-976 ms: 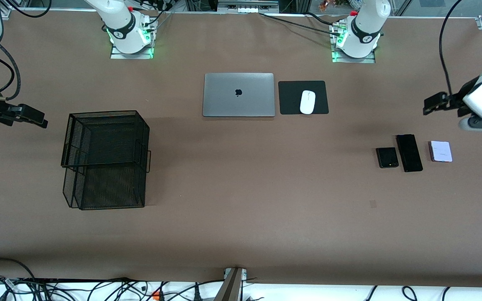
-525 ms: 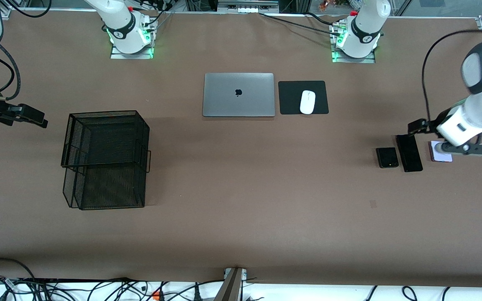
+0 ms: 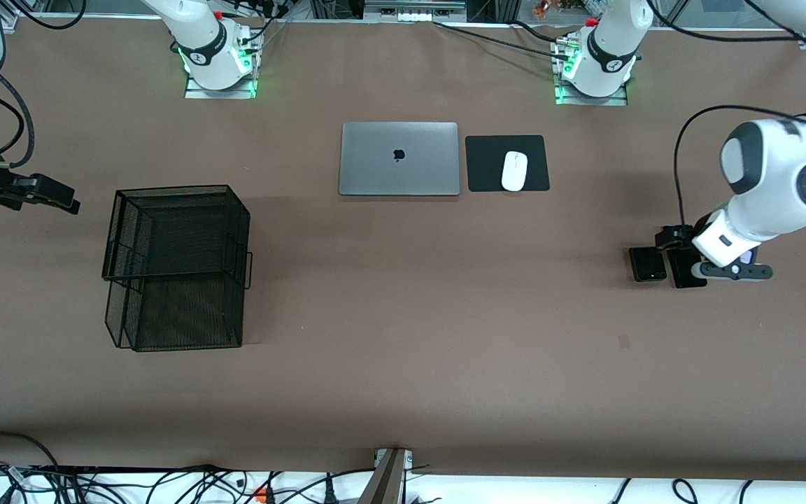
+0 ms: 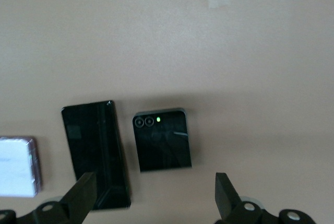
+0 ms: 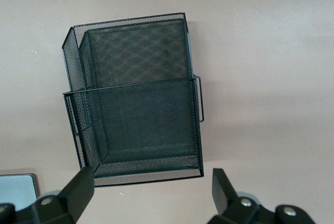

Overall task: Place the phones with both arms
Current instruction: 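Lower the left gripper and grasp the black flip phone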

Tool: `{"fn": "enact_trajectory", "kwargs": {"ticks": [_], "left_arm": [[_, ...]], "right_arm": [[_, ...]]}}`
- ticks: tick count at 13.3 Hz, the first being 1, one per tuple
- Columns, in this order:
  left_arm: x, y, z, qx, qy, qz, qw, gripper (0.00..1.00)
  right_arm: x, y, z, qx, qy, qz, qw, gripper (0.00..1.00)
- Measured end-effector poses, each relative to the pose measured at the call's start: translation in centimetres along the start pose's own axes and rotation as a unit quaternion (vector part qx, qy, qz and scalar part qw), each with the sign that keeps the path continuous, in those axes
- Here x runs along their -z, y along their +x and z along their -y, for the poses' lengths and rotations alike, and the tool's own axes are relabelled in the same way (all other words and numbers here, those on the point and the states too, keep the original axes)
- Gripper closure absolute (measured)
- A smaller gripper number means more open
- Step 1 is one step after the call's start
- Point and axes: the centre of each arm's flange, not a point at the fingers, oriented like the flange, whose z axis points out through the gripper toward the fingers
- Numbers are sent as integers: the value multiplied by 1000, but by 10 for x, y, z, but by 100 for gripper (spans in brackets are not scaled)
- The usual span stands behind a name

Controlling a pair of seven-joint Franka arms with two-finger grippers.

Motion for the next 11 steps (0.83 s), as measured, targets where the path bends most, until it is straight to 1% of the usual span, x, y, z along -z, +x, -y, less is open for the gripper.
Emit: {"fn": "enact_trajectory", "kwargs": {"ticks": [2, 5, 8, 11], "left_arm": [[-25, -2, 2, 2, 1, -7, 1000, 0], [-63, -3, 1, 22, 3, -30, 999, 0], [-94, -5, -1, 30, 3, -38, 999, 0], [-110, -6, -1, 31, 4, -43, 999, 0]], "right_arm": [[0, 0, 0, 0, 0, 0, 1000, 0], [0, 0, 0, 0, 0, 0, 1000, 0], [0, 0, 0, 0, 0, 0, 1000, 0], [0, 0, 0, 0, 0, 0, 1000, 0]]}}
